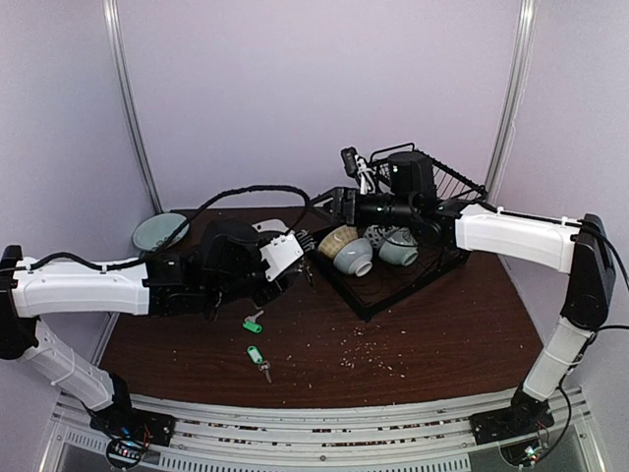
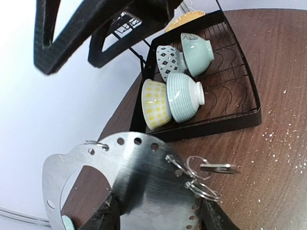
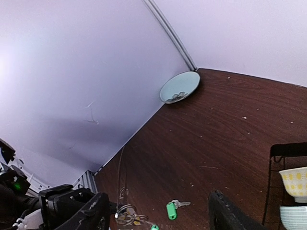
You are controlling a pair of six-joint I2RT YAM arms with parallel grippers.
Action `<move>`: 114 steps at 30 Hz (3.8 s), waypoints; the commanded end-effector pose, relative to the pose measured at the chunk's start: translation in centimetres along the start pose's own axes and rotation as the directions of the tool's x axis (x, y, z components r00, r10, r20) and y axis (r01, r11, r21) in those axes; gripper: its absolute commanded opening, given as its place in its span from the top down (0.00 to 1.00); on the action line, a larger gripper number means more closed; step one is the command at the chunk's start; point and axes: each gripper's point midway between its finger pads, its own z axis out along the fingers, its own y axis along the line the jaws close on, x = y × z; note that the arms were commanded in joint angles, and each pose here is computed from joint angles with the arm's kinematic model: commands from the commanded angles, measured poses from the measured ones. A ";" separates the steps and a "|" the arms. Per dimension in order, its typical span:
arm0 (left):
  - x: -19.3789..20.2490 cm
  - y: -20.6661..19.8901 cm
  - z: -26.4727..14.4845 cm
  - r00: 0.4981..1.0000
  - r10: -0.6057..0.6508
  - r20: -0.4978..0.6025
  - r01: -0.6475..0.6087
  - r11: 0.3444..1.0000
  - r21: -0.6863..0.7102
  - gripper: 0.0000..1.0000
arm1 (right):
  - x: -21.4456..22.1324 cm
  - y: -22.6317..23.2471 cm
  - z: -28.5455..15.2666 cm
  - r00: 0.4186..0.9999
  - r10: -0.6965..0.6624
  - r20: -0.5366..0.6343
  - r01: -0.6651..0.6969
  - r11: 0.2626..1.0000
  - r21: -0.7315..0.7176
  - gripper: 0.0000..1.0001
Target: Put the keys on the keyring
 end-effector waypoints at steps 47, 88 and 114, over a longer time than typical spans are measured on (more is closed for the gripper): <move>-10.7 3.3 -14.7 0.830 -0.404 0.385 0.268 0.893 0.361 0.07 | 3.5 10.0 -8.0 0.874 -0.477 -0.095 0.429 0.848 -0.312 1.00; -10.9 -1.6 -14.7 0.767 -0.493 0.410 0.177 0.777 0.604 0.81 | 2.8 15.8 -13.3 0.822 -0.559 0.112 0.532 0.680 -0.505 1.00; -9.1 0.3 -11.6 0.728 -0.573 0.377 0.373 0.792 0.482 1.00 | 1.1 12.4 -10.3 0.876 -0.473 0.092 0.475 0.817 -0.327 0.60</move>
